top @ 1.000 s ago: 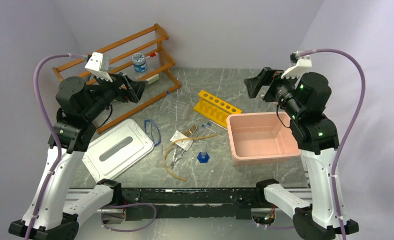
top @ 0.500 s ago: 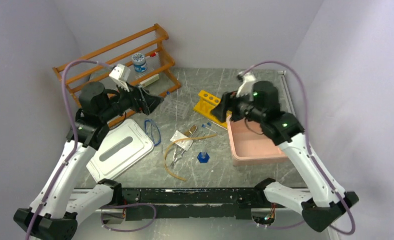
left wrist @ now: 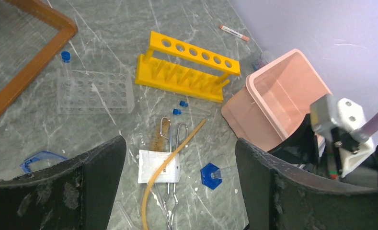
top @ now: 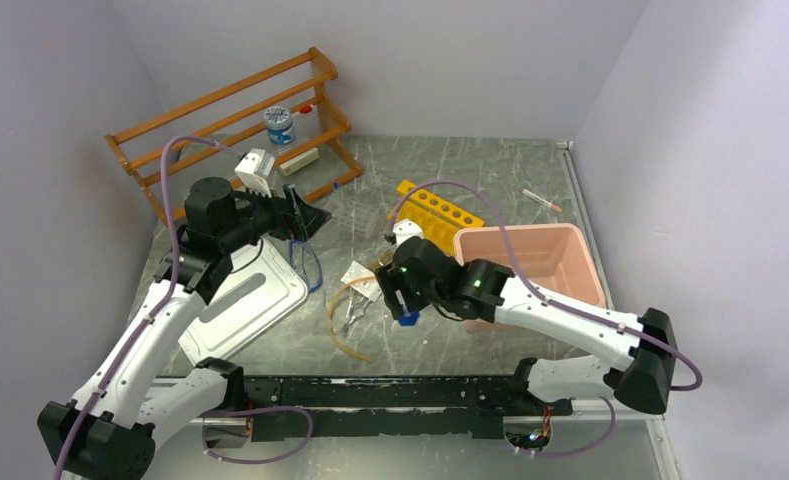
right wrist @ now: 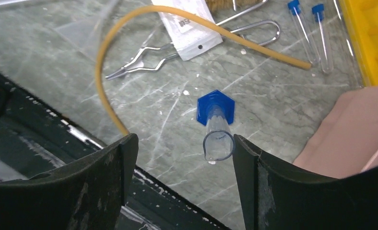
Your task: Organize the chemistry lab equipment
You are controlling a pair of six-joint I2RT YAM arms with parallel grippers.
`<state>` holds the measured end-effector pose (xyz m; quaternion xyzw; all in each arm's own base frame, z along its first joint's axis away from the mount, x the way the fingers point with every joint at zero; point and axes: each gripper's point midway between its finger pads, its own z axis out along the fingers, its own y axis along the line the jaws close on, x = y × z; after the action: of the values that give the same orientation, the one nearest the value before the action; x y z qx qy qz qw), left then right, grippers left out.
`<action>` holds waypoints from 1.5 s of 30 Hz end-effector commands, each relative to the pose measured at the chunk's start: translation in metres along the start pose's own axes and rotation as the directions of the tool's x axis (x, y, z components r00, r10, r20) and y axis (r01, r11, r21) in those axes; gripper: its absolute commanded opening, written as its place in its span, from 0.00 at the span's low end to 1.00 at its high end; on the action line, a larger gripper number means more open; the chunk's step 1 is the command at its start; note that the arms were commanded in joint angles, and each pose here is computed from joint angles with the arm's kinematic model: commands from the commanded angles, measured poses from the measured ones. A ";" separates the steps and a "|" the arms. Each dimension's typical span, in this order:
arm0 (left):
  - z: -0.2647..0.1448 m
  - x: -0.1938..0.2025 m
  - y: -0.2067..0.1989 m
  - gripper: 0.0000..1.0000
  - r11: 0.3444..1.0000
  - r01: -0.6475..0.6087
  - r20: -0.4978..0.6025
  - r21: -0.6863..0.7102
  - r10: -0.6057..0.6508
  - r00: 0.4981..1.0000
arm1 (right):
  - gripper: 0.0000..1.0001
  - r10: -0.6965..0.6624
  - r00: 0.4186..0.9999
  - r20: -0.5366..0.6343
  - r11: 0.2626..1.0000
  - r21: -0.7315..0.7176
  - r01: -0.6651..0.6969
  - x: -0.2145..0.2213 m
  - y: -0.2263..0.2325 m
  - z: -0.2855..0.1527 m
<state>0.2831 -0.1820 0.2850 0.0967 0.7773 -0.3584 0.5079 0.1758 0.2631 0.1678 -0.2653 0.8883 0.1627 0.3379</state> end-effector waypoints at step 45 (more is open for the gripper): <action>0.063 0.060 -0.072 0.83 0.963 -0.080 -0.050 0.255 0.096 0.994 | 0.20 0.560 0.799 0.220 0.821 -0.275 -0.500 -0.133 -0.126 -0.097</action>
<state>0.2415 -0.2913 0.2261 0.2346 0.7484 -0.4500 0.4272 0.2817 0.1882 0.2863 -0.0418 0.8661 0.3400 0.3642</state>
